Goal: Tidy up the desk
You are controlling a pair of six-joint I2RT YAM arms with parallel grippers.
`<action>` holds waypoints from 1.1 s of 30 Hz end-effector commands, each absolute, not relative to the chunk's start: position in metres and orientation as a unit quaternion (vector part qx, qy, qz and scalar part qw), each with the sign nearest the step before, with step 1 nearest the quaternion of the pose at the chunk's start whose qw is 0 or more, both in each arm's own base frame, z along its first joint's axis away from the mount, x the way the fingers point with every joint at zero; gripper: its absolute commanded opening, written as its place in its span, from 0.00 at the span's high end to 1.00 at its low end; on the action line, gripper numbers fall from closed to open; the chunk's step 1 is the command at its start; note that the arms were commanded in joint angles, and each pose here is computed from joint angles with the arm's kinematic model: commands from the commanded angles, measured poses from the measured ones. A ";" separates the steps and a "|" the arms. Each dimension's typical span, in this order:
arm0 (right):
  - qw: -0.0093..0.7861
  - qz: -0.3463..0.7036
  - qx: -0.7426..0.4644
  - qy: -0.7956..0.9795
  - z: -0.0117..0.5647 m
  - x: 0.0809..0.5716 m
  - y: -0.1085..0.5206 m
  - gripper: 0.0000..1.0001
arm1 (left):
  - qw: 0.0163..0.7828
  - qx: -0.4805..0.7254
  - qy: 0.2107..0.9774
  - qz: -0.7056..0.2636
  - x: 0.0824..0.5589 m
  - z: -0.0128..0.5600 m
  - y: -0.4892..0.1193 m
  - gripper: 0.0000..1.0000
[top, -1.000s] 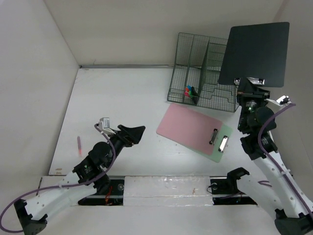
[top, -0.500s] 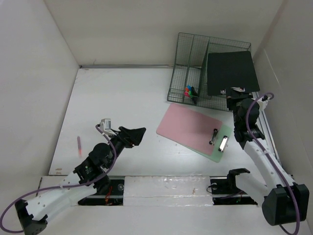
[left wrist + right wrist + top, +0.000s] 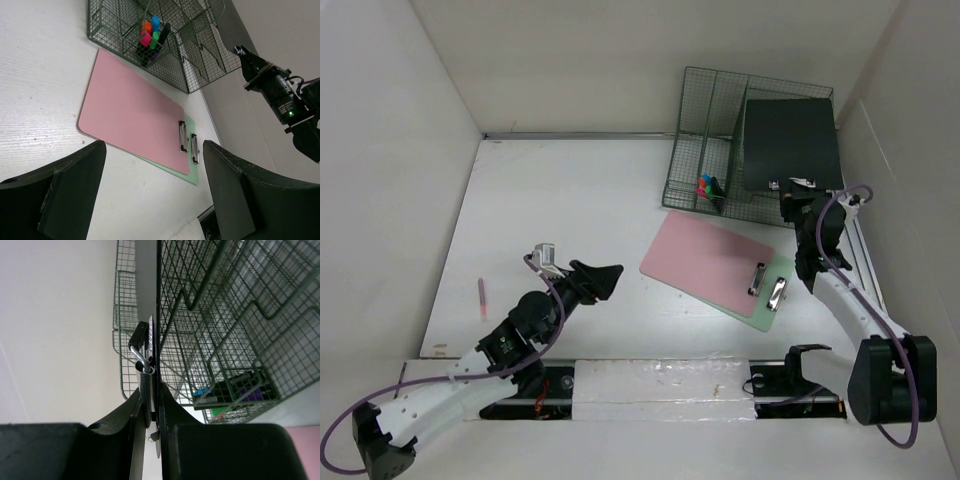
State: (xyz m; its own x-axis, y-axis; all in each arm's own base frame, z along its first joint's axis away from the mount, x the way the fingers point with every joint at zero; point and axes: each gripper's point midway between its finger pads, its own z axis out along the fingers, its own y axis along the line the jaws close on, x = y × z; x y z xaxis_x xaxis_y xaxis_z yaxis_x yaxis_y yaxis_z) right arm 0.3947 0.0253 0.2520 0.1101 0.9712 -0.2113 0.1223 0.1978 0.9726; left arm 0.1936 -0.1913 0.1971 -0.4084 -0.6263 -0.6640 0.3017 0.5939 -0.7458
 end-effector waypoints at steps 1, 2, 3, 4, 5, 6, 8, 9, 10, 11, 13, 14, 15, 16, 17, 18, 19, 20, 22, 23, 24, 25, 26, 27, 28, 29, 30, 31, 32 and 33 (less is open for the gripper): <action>0.548 0.429 0.475 0.538 0.274 0.405 0.040 1.00 | 0.530 -0.106 0.708 -0.454 0.193 0.204 -0.199 0.26; 0.548 0.427 0.477 0.539 0.273 0.407 0.039 0.99 | 0.529 -0.105 0.709 -0.454 0.193 0.204 -0.201 0.27; 0.554 0.427 0.476 0.533 0.280 0.409 0.038 0.99 | 0.528 -0.104 0.712 -0.451 0.194 0.202 -0.202 0.27; 0.556 0.426 0.477 0.531 0.282 0.411 0.037 0.98 | 0.527 -0.103 0.710 -0.455 0.194 0.204 -0.203 0.27; 0.553 0.421 0.482 0.534 0.281 0.413 0.036 0.98 | 0.526 -0.103 0.712 -0.454 0.194 0.202 -0.204 0.27; 0.557 0.416 0.486 0.529 0.286 0.415 0.033 0.98 | 0.523 -0.101 0.714 -0.454 0.194 0.201 -0.206 0.27; 0.551 0.430 0.495 0.516 0.289 0.416 0.033 1.00 | 0.522 -0.100 0.712 -0.459 0.194 0.203 -0.208 0.27; 0.547 0.448 0.488 0.512 0.292 0.415 0.038 1.00 | 0.520 -0.099 0.713 -0.460 0.195 0.203 -0.209 0.28; 0.545 0.453 0.489 0.509 0.287 0.412 0.036 1.00 | 0.519 -0.097 0.712 -0.463 0.194 0.204 -0.211 0.28; 0.554 0.467 0.479 0.495 0.297 0.410 0.037 1.00 | 0.518 -0.097 0.714 -0.462 0.195 0.204 -0.212 0.28; 0.550 0.471 0.481 0.493 0.299 0.408 0.037 1.00 | 0.515 -0.096 0.716 -0.461 0.195 0.203 -0.213 0.28; 0.543 0.463 0.488 0.502 0.293 0.408 0.037 1.00 | 0.515 -0.096 0.716 -0.462 0.195 0.203 -0.213 0.28; 0.539 0.463 0.491 0.503 0.291 0.409 0.038 1.00 | 0.514 -0.096 0.717 -0.461 0.195 0.202 -0.213 0.28; 0.532 0.463 0.494 0.508 0.285 0.412 0.039 1.00 | 0.513 -0.095 0.717 -0.462 0.194 0.202 -0.214 0.28; 0.529 0.466 0.496 0.506 0.282 0.414 0.040 1.00 | 0.513 -0.095 0.717 -0.463 0.194 0.202 -0.214 0.28; 0.524 0.471 0.495 0.509 0.280 0.416 0.042 1.00 | 0.513 -0.095 0.716 -0.465 0.194 0.203 -0.214 0.28; 0.518 0.467 0.499 0.514 0.272 0.421 0.041 1.00 | 0.513 -0.095 0.716 -0.465 0.194 0.202 -0.214 0.29; 0.519 0.471 0.495 0.514 0.274 0.424 0.042 1.00 | 0.512 -0.095 0.716 -0.465 0.193 0.202 -0.214 0.29; 0.510 0.476 0.489 0.523 0.272 0.429 0.047 1.00 | 0.512 -0.096 0.715 -0.466 0.193 0.203 -0.213 0.29; 0.505 0.479 0.487 0.527 0.272 0.434 0.050 1.00 | 0.513 -0.097 0.714 -0.467 0.193 0.204 -0.212 0.29; 0.503 0.479 0.488 0.529 0.270 0.436 0.050 1.00 | 0.514 -0.098 0.713 -0.467 0.193 0.204 -0.212 0.29; 0.503 0.478 0.488 0.530 0.270 0.437 0.050 1.00 | 0.514 -0.099 0.713 -0.466 0.193 0.204 -0.211 0.29; 0.502 0.477 0.489 0.531 0.269 0.438 0.050 1.00 | 0.514 -0.100 0.713 -0.467 0.192 0.203 -0.211 0.29; 0.502 0.474 0.488 0.534 0.267 0.438 0.050 0.98 | 0.514 -0.100 0.713 -0.466 0.192 0.203 -0.211 0.29; 0.506 0.468 0.485 0.538 0.267 0.437 0.050 0.93 | 0.514 -0.101 0.713 -0.467 0.193 0.203 -0.211 0.29; 0.501 0.461 0.489 0.545 0.262 0.436 0.050 0.83 | 0.514 -0.102 0.713 -0.466 0.193 0.202 -0.210 0.29; 0.503 0.456 0.491 0.545 0.261 0.435 0.048 0.76 | 0.513 -0.101 0.713 -0.467 0.193 0.201 -0.211 0.29; 0.508 0.446 0.490 0.551 0.259 0.433 0.046 0.70 | 0.514 -0.102 0.711 -0.469 0.193 0.202 -0.211 0.29; 0.512 0.440 0.490 0.552 0.258 0.431 0.044 0.55 | 0.513 -0.102 0.713 -0.468 0.194 0.201 -0.212 0.29; 0.521 0.437 0.485 0.550 0.264 0.427 0.042 0.48 | 0.512 -0.100 0.714 -0.467 0.194 0.200 -0.213 0.29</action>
